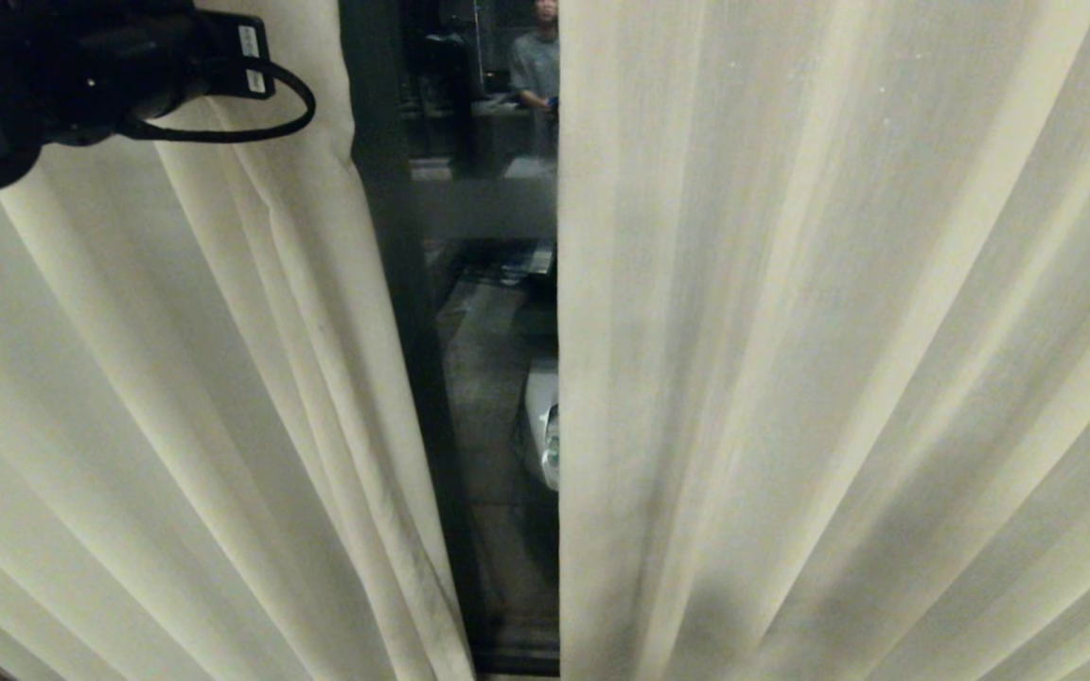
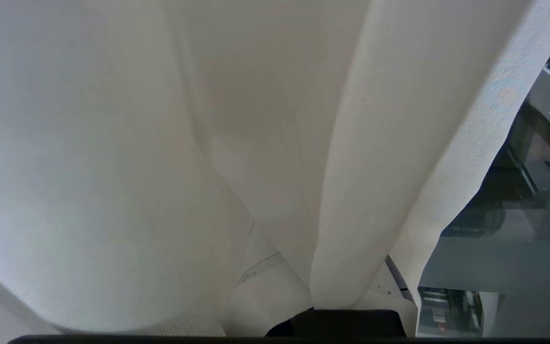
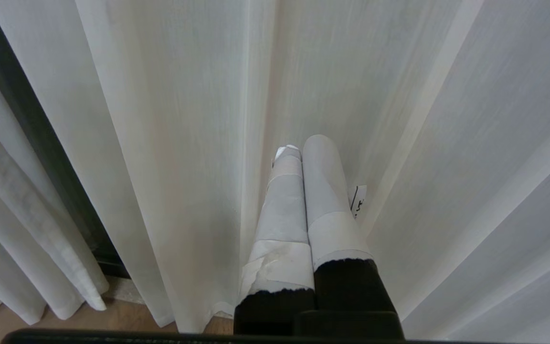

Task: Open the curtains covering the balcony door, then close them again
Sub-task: Pull the inner curtains open on both sides

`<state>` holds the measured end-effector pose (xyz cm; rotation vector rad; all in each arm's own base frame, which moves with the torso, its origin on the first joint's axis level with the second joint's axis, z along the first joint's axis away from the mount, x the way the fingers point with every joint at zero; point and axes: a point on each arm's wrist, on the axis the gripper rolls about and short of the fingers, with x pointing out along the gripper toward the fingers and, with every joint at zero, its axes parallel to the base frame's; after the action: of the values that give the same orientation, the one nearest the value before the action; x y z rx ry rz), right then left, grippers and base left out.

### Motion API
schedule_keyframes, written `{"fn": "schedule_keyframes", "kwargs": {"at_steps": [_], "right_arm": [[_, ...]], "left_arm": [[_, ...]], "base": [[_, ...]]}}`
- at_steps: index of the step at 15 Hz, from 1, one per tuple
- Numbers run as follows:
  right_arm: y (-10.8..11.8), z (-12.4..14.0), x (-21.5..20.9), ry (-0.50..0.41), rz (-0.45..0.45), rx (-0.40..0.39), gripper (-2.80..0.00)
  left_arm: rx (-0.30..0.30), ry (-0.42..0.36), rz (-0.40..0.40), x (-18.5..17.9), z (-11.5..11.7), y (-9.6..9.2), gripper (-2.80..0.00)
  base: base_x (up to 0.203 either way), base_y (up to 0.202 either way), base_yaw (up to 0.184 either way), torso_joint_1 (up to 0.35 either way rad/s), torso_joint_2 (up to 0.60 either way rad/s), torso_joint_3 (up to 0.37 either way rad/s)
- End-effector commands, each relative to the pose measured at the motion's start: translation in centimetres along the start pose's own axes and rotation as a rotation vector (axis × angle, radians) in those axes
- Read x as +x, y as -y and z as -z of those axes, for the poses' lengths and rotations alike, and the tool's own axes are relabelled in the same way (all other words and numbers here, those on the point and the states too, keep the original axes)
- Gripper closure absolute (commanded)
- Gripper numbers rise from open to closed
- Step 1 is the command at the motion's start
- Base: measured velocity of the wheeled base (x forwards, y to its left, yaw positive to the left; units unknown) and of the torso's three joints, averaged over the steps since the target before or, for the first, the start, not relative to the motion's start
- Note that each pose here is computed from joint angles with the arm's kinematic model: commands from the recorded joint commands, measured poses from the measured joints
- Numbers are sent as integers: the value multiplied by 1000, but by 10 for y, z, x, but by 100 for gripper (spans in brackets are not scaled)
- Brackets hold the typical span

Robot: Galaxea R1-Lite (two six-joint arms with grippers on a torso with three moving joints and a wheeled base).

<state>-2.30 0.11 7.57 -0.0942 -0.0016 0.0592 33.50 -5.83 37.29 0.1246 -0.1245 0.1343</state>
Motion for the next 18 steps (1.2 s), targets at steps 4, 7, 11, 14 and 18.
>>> {"fn": "schedule_keyframes", "kwargs": {"at_steps": [4,7,11,14,18], "right_arm": [[0,0,0,-2,-1,-1,0],[0,0,0,-2,-1,-1,0],[0,0,0,-2,-1,-1,0],[0,0,0,-2,-1,-1,0],[0,0,0,-2,-1,-1,0]], "left_arm": [[3,-2,-17,2,1,-5,0],[4,-2,-23,2,1,-7,0],[4,-4,-24,2,2,-7,0],[4,-4,-26,2,2,-7,0],[2,-3,-26,1,1,-8,0]], "base": [[0,0,0,0,0,0],[-3,24,1,0,1,2],[-1,168,1,4,5,6],[0,193,3,4,2,3],[0,189,-1,6,3,2]]}}
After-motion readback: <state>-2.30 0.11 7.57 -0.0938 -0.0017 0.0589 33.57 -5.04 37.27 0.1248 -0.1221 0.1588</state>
